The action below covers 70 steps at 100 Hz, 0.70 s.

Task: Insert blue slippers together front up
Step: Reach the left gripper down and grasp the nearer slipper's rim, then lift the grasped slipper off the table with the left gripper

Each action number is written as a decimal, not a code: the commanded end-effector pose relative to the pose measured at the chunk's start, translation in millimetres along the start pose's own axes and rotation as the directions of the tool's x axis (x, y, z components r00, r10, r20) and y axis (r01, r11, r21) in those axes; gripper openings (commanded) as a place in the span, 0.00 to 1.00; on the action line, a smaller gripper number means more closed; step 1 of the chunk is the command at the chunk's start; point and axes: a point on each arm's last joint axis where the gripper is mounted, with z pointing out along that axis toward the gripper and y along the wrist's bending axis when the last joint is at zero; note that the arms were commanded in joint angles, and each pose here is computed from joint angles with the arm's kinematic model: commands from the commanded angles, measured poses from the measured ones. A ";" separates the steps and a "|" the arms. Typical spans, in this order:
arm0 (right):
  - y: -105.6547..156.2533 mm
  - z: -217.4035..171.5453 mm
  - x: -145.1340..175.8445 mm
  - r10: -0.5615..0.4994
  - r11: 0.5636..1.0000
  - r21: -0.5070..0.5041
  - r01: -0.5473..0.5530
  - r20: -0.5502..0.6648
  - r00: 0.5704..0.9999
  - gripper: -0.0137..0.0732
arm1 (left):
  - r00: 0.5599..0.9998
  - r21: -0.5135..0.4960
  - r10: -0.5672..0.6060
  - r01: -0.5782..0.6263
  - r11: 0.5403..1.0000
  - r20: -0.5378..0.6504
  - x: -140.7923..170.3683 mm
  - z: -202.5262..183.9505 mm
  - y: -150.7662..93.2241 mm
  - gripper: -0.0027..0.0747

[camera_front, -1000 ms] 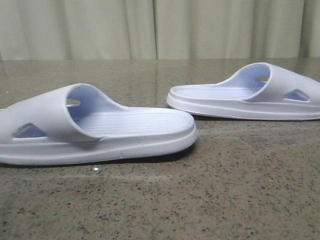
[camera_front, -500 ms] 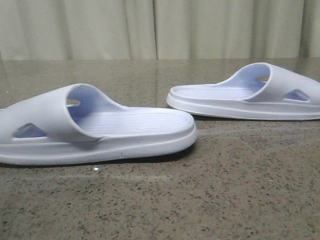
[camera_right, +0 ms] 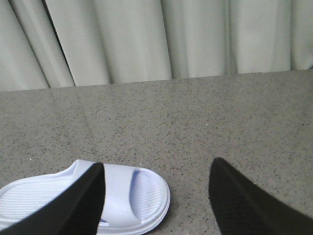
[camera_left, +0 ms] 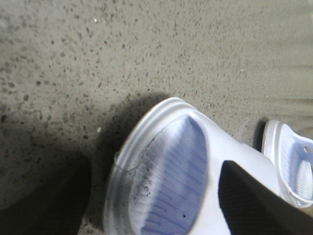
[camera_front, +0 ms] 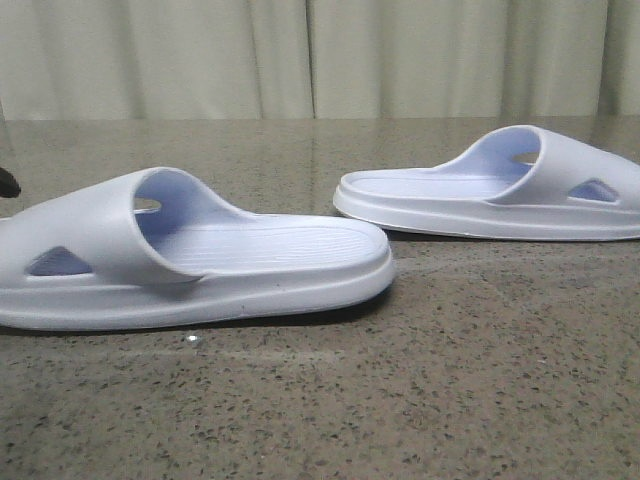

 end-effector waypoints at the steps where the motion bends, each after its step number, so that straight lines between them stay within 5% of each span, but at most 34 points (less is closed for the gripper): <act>1: 0.7 -1.2 -18.2 0.000 1.000 -0.001 0.000 0.104 0.995 0.61 | 1.000 0.018 -0.002 0.002 1.000 -0.014 0.2 0.2 -5.6 0.56; 48: 0.7 -1.1 -17.1 0.000 1.000 0.000 0.000 0.092 0.996 0.61 | 0.998 0.012 0.032 -0.033 0.999 0.048 -5.4 0.1 -5.2 0.07; 70: 0.7 -1.1 -17.0 0.000 1.000 0.000 0.000 0.091 0.996 0.61 | 0.997 0.017 0.051 -0.052 0.998 0.059 -6.2 -0.3 -5.9 0.06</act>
